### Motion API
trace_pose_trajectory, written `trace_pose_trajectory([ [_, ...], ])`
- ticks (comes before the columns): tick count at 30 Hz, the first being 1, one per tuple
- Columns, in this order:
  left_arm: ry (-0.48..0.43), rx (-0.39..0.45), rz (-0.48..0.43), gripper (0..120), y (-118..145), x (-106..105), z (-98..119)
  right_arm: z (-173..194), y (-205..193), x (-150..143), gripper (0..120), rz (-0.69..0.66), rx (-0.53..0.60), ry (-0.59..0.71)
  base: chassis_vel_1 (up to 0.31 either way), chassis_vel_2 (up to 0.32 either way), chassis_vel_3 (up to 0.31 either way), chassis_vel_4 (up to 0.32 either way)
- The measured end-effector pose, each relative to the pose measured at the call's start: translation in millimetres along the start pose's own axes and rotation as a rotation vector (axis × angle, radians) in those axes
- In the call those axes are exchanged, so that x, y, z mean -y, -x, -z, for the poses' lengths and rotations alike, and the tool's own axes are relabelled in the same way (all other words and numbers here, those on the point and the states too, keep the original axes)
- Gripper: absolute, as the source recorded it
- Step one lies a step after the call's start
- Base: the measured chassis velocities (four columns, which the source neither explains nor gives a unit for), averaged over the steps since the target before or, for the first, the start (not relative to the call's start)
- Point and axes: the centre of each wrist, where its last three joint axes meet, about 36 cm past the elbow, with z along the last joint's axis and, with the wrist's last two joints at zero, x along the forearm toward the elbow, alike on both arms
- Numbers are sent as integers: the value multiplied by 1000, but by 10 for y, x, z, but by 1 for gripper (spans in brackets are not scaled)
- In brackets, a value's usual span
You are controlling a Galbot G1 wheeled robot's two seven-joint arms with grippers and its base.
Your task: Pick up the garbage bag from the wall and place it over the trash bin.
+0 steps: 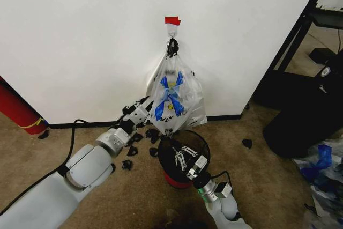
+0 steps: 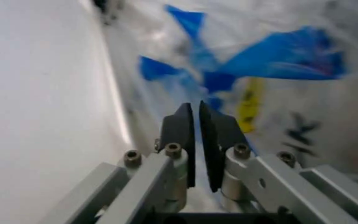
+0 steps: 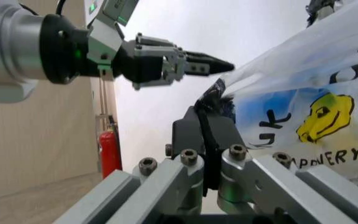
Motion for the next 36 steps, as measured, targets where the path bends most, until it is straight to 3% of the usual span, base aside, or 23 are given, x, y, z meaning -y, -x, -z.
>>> trace_pose_trajectory([
  [2,-2,-3,-11,13,2,18,-7,-3,6,-5,0,2,0,0,0,0,0,0],
  [9,24,-43,-43,44,188,46,-179,1,55,-18,0,19,2,-11,0,0,0,0],
  [11,29,-45,-41,46,202,37,-189,1,56,-20,0,19,2,-11,0,0,0,0],
  [18,116,-45,-29,76,248,14,-254,-4,63,-35,0,16,5,-9,0,0,0,0],
  [22,149,-41,-19,87,255,23,-270,0,73,-27,0,17,6,-11,0,0,0,0],
  [33,155,-30,6,54,269,46,-259,-1,73,2,0,16,5,-14,0,0,0,0],
  [36,151,-25,13,39,267,48,-247,0,69,9,0,15,3,-15,0,0,0,0],
])
